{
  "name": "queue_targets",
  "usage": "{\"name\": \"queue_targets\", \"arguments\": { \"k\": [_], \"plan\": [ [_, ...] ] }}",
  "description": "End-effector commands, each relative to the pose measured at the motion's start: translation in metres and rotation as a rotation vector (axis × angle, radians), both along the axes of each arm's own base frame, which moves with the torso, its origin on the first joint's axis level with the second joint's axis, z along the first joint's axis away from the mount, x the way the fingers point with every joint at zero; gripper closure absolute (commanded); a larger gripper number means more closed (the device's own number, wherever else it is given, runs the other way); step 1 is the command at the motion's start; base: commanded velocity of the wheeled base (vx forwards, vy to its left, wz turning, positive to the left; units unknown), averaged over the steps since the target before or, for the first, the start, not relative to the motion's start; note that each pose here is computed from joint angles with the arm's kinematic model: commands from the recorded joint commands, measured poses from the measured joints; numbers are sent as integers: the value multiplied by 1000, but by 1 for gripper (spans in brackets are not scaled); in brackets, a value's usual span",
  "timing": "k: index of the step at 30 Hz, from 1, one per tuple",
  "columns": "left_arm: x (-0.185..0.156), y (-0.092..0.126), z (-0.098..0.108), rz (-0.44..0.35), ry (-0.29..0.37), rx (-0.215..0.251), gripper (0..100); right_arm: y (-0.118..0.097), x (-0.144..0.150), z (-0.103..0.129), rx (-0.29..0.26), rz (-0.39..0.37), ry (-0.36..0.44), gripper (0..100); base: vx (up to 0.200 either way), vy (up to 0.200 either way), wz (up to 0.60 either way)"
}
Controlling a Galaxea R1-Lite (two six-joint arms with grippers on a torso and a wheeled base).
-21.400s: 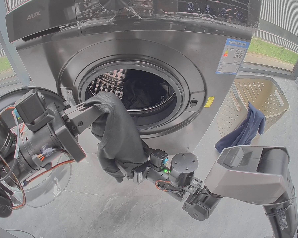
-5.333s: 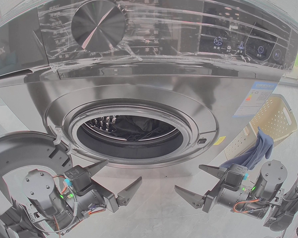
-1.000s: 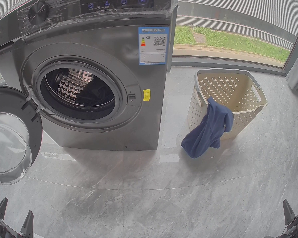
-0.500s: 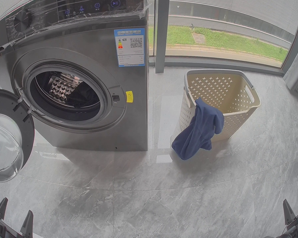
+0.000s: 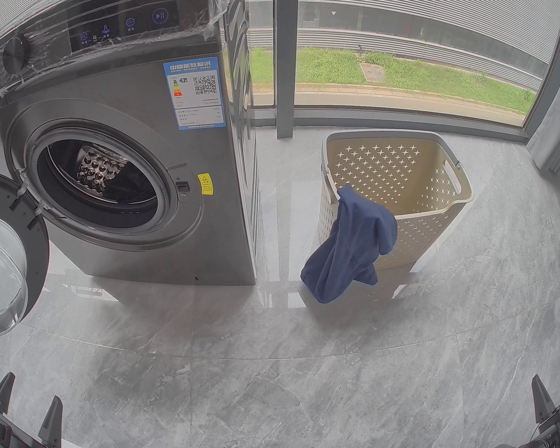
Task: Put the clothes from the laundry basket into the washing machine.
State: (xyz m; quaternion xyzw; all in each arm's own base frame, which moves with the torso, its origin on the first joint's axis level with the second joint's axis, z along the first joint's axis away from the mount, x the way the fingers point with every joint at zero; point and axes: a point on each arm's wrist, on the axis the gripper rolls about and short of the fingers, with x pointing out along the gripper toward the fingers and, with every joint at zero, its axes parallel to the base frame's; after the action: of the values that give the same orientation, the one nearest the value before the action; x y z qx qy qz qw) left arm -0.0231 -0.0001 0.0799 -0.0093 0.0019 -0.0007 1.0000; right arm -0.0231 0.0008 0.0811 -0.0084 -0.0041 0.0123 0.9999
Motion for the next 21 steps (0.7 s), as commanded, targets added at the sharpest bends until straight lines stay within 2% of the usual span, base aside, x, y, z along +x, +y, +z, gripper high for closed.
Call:
{"name": "queue_targets", "arguments": {
  "k": [1, 14, 21],
  "plan": [
    [0, 0, -4, 0, 2, 0, 0, 0, 1, -5, -2, 1, 10, 0, 0, -200, 0],
    [0, 0, -4, 0, 2, 0, 0, 0, 1, -5, -2, 1, 10, 0, 0, -200, 0],
    [0, 0, -4, 0, 2, -1, 0, 0, 1, -5, 0, 0, 10, 0, 0, 0, 0]
  ]
}}
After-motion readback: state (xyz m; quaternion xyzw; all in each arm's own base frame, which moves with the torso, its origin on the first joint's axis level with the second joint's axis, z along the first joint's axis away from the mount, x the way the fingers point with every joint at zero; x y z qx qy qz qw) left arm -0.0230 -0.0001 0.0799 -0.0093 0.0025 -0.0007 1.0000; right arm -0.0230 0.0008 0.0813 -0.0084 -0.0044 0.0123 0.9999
